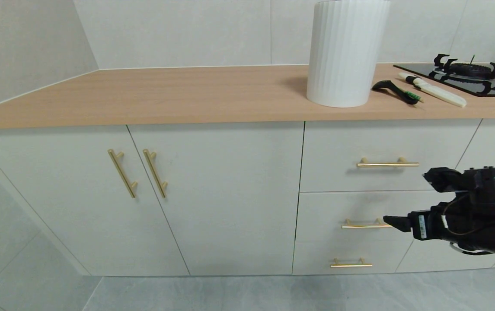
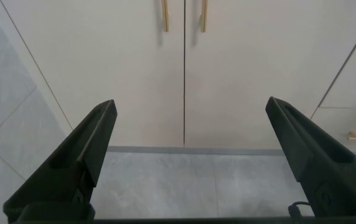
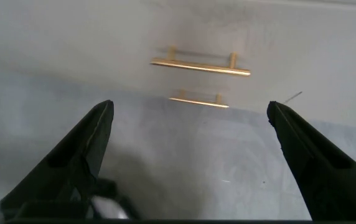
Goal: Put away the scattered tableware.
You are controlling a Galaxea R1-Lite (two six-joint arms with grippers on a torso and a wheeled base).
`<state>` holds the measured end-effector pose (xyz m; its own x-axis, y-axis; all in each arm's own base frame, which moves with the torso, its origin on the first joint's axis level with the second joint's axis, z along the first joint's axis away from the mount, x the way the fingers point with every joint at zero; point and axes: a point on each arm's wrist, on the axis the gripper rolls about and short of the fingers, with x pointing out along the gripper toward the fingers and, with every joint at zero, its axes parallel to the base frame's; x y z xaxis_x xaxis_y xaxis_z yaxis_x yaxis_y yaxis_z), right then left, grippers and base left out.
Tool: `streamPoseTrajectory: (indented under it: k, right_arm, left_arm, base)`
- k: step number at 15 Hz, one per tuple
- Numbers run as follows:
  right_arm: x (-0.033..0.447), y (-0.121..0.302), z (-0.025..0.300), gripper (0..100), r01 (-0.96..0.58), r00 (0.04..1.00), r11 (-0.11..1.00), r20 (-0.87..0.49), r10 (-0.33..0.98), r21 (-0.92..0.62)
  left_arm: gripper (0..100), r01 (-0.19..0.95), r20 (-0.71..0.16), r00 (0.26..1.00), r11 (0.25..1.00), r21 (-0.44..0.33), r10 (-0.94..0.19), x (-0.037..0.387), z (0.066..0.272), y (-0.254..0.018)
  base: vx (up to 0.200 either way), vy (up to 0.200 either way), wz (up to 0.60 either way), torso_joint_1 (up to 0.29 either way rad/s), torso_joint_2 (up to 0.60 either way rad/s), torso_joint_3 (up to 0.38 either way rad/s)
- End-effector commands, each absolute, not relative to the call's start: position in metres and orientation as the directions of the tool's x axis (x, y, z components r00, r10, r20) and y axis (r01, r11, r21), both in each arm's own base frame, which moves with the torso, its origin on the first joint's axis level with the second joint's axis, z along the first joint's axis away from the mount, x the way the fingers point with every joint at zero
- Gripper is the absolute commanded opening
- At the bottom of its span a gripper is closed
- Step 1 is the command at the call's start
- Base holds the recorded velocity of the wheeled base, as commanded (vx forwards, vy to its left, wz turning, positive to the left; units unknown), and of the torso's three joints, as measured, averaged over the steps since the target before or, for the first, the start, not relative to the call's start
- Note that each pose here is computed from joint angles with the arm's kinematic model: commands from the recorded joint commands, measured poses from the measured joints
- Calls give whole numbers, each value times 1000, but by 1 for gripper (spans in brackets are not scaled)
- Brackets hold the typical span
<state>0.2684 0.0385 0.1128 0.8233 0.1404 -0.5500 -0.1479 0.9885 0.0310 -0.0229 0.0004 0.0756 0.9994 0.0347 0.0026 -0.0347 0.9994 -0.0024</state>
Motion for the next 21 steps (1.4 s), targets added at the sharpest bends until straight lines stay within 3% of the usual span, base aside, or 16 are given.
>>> streamPoseTrajectory:
  k: [1, 9, 16, 21]
  right_arm:
    - [296, 42, 59, 100, -109, 768, 994, -635, 84, 0]
    - [331, 45, 2, 100, 35, 881, 997, -469, -62, -67]
    - [339, 53, -21, 100, 50, 877, 996, -474, -78, -70]
    - [346, 54, -25, 100, 76, 919, 996, -383, -92, -55]
  left_arm:
    - [100, -35, 2, 999, 999, -3, 35, -23, 76, 0]
    - [100, -35, 2, 999, 999, -3, 35, -23, 76, 0]
    - [100, -35, 2, 999, 999, -3, 35, -23, 76, 0]
    - [100, -35, 2, 999, 999, -3, 35, -23, 76, 0]
  base:
    - [0, 0, 0, 0, 0, 0]
    - [0, 0, 0, 0, 0, 0]
    - [0, 0, 0, 0, 0, 0]
    - [0, 0, 0, 0, 0, 0]
